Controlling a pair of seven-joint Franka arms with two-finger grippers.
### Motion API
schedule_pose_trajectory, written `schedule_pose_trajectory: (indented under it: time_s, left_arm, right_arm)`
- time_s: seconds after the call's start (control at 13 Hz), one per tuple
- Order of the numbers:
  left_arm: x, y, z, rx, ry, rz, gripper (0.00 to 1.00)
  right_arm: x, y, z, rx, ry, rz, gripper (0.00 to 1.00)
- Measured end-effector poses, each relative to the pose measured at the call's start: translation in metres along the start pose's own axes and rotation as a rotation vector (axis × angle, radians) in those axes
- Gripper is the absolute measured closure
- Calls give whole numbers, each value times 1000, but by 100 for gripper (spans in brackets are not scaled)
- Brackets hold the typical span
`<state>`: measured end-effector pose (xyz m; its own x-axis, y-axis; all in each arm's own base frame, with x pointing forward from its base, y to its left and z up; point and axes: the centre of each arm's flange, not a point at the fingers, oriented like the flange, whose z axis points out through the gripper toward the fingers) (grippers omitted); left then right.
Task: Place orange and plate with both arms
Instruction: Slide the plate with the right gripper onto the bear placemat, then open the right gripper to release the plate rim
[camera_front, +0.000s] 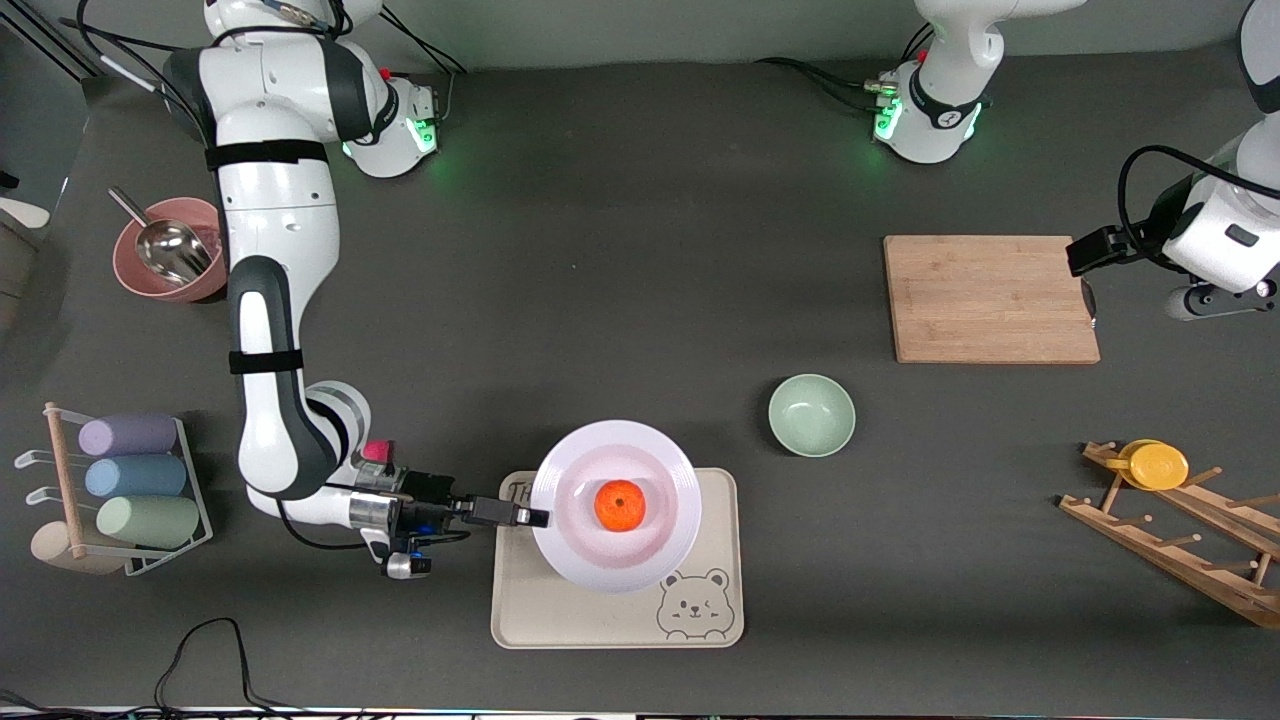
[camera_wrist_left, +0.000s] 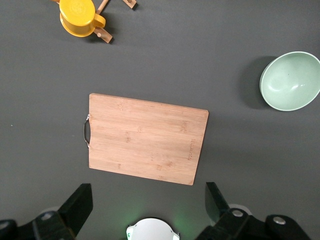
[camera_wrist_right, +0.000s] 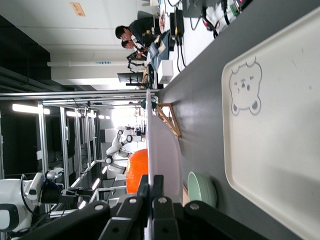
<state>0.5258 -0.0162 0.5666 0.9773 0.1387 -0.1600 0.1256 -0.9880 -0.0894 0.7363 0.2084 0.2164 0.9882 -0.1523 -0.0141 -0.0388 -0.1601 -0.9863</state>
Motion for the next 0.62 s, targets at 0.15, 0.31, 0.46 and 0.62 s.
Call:
schedule_pose_trajectory:
  time_s: [0.15, 0.31, 0.46, 0.62]
  left_arm:
    - [0, 0, 0, 0, 0, 0, 0]
    - [0, 0, 0, 0, -1, -1, 0]
    - [1, 0, 2, 0, -4, -1, 0]
    - [2, 0, 3, 1, -7, -11, 0]
  right_arm:
    - [3, 7, 4, -2, 3, -4, 96]
    - [4, 21, 5, -24, 19, -3, 96]
    - [5, 41, 5, -56, 43, -8, 96]
    - [5, 59, 5, -88, 64, -41, 96]
